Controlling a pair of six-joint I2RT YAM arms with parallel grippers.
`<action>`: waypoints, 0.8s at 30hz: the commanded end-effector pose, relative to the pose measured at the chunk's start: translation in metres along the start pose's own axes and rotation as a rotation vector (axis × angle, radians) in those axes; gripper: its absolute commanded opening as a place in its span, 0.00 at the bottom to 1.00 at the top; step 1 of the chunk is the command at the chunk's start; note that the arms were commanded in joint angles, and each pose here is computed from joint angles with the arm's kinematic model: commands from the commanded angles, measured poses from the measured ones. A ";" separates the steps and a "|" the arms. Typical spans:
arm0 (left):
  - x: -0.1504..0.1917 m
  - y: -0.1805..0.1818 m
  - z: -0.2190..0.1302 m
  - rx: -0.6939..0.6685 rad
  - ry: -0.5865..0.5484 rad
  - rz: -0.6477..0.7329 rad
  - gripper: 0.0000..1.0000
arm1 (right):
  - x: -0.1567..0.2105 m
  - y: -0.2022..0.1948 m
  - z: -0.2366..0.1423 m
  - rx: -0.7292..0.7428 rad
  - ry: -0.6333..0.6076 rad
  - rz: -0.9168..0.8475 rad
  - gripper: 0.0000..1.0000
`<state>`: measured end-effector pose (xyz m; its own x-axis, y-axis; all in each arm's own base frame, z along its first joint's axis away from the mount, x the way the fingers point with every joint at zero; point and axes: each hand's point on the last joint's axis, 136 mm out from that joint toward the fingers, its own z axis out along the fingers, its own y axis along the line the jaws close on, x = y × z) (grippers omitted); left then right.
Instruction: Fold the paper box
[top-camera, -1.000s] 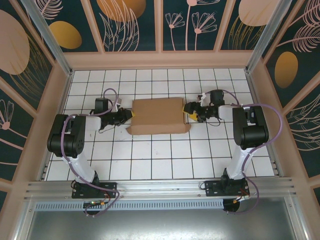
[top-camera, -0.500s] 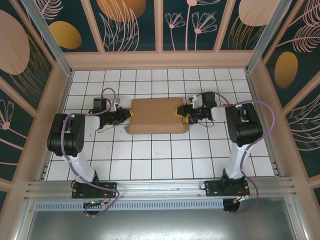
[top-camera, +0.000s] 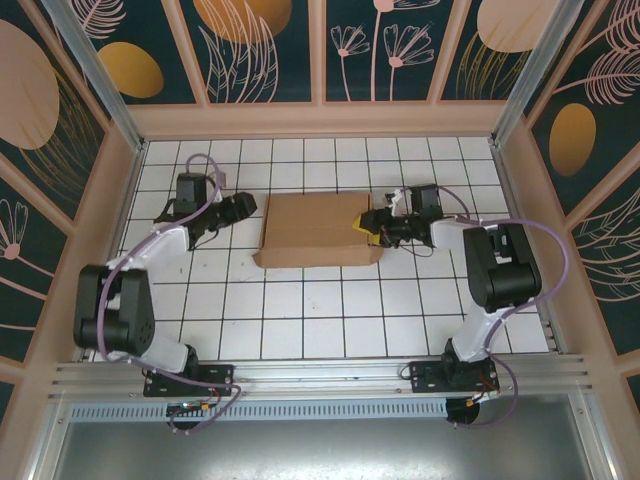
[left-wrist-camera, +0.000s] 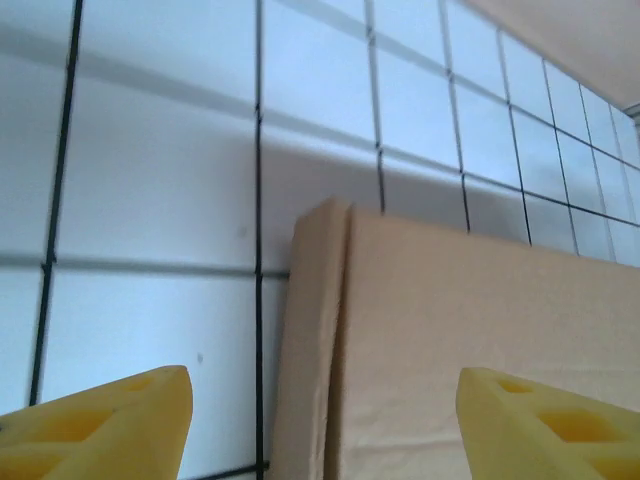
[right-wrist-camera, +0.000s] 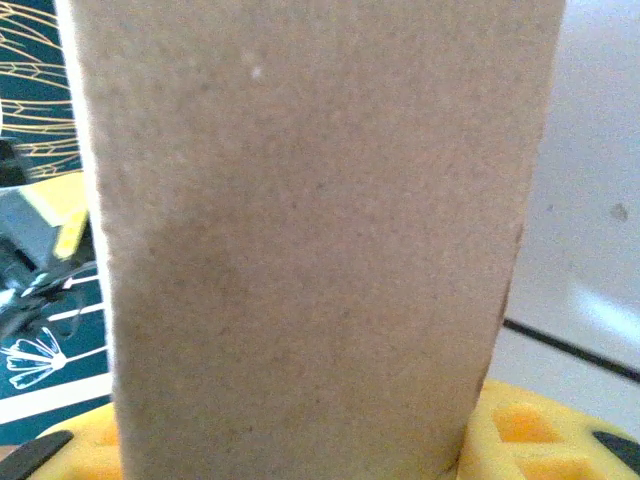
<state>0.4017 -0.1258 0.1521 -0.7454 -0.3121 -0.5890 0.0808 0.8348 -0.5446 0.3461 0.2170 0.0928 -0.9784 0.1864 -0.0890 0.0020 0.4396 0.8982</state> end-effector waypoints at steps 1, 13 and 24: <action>0.008 -0.035 -0.012 -0.130 -0.017 0.317 0.70 | 0.012 0.003 -0.010 0.029 0.009 0.072 0.43; 0.092 -0.122 -0.027 -0.093 -0.032 1.085 0.72 | 0.046 0.039 -0.025 -0.009 0.022 0.109 0.42; 0.113 -0.125 -0.031 -0.016 0.036 1.288 0.72 | 0.055 0.069 -0.034 -0.115 0.022 0.092 0.42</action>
<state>0.2964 -0.2515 0.1714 -0.2092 0.6898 -0.6931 0.7068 0.5965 0.3803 0.2887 0.2227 0.1409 -0.9716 0.2337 0.0383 0.1267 0.3765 0.9177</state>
